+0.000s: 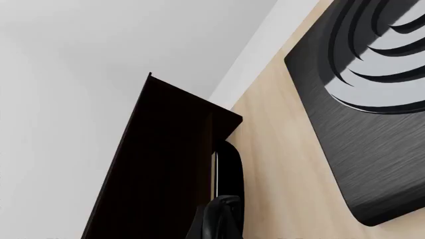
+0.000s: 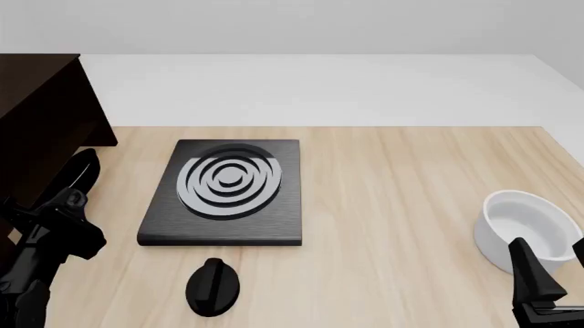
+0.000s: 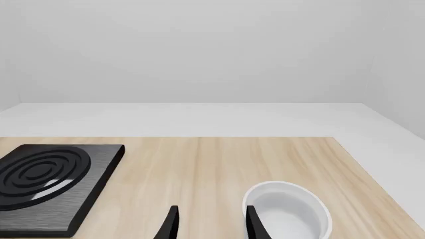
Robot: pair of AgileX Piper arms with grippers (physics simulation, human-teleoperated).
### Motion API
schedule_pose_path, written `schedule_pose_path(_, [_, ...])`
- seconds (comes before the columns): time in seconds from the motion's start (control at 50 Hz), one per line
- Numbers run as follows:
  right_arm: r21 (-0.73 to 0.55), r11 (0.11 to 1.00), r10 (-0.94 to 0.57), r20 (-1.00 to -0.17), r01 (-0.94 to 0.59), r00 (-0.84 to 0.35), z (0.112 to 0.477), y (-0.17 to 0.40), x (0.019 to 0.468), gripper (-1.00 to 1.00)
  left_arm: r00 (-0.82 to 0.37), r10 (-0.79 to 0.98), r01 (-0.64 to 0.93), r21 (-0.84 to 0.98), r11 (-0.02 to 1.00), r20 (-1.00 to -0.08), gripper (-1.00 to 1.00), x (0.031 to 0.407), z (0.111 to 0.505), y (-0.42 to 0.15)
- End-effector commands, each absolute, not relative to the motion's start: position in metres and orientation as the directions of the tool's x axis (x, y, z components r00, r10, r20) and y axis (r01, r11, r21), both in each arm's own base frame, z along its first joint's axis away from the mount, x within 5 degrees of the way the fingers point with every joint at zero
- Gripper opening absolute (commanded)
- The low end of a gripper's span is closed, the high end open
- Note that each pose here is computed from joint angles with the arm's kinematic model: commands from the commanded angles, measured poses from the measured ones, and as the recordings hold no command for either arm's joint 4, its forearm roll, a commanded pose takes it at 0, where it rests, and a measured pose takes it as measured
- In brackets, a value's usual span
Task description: Put the frying pan under the cabinet shelf.
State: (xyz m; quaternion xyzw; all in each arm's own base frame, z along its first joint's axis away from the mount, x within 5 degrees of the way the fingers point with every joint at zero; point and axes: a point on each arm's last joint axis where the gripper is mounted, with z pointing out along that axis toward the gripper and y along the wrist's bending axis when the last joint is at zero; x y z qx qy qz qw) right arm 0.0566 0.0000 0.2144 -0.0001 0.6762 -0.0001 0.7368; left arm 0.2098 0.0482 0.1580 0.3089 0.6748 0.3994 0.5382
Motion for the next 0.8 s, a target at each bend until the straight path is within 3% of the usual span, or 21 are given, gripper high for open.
schedule_pose_path(0.02, [0.0, 1.0, 0.0, -0.996, 0.0, 0.086, 0.214, 0.0, 0.057, 1.0, -0.4, 0.782, -0.091, 0.87, 0.485, -0.478, -1.0, 0.199, 0.153, 0.086])
schedule_pose_path(0.16, [0.0, 1.0, 0.0, -0.996, 0.0, 0.086, 0.214, 0.0, 0.057, 1.0, -0.439, 0.74, -0.114, 0.848, 0.517, -0.51, -1.0, 0.193, 0.149, 0.093])
schedule_pose_path(0.34, [0.0, 1.0, 0.0, -0.996, 0.0, 0.086, 0.214, 0.0, 0.057, 1.0, -0.47, 0.754, -0.07, 0.872, 0.485, -0.458, -1.0, 0.201, 0.14, 0.101])
schedule_pose_path(0.58, [0.0, 1.0, 0.0, -0.996, 0.0, 0.086, 0.214, 0.0, 0.057, 1.0, -0.462, 0.762, -0.057, 0.873, 0.485, -0.454, -1.0, 0.206, 0.138, 0.1])
schedule_pose_path(0.8, [0.0, 1.0, 0.0, -0.996, 0.0, 0.085, 0.214, 0.0, 0.057, 1.0, -0.395, 0.817, 0.076, 0.872, 0.484, -0.419, -1.0, 0.209, 0.124, 0.071])
